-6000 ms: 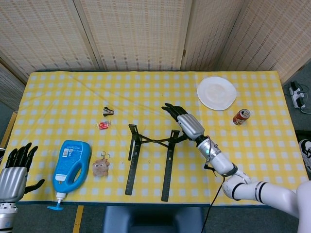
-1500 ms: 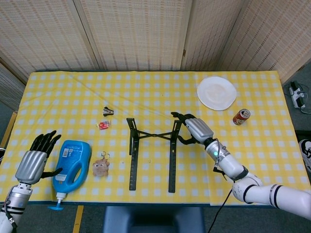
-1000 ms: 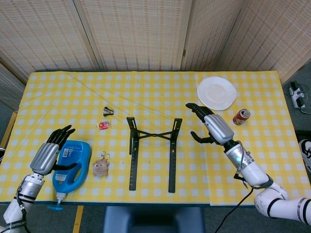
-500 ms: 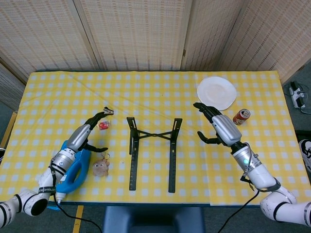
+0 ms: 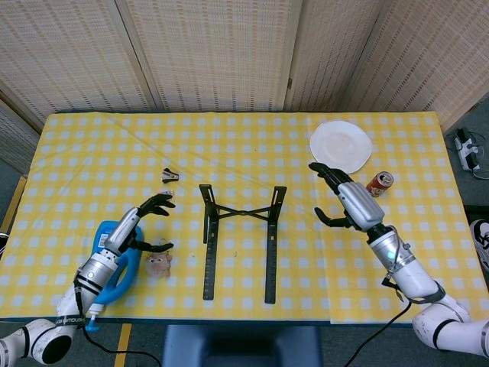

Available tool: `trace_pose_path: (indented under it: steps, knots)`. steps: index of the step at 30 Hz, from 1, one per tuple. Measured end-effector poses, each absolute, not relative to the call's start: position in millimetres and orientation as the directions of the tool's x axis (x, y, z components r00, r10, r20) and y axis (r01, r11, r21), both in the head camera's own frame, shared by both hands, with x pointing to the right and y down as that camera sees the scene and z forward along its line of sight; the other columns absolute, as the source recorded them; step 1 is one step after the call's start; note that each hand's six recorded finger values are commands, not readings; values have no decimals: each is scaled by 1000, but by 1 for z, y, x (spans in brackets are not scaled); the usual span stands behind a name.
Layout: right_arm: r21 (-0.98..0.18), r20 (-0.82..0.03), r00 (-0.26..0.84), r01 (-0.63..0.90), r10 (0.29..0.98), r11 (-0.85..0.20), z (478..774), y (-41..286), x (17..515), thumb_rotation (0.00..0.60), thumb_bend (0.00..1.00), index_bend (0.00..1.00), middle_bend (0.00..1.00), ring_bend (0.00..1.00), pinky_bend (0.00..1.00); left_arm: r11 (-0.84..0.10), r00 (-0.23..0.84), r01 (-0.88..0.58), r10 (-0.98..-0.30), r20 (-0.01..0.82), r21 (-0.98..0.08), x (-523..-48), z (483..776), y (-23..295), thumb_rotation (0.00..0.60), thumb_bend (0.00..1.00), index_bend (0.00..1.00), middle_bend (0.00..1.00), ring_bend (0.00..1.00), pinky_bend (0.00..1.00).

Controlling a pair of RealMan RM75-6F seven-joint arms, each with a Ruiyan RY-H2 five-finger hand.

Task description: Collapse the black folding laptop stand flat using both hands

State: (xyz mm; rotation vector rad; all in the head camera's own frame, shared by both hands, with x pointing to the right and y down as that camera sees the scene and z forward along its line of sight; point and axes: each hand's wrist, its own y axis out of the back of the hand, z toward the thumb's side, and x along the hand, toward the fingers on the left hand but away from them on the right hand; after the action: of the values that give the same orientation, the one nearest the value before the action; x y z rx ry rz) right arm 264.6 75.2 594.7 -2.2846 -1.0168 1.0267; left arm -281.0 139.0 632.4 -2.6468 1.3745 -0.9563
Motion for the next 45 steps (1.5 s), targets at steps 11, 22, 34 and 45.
trace_pose_path:
  steps: [11,22,34,45]
  knots:
    - [-623,-461,444,455,768,-637,598,78,270,600,463,0,76,166,93,-690,580,-709,-689,434,-147,-234,637,149,600,92,234,304,348,302]
    - [-621,-474,424,461,772,-634,603,77,278,600,463,0,76,166,92,-687,579,-718,-680,449,-113,-207,670,140,600,92,249,319,364,345]
    - [-618,-481,414,464,773,-634,606,77,282,600,463,0,76,166,92,-672,540,-730,-676,501,-121,-207,701,141,600,92,251,322,366,333]
    - [-616,-486,407,468,773,-634,607,80,285,600,463,0,76,165,92,-676,517,-717,-679,521,-171,-208,720,144,600,93,261,328,368,296]
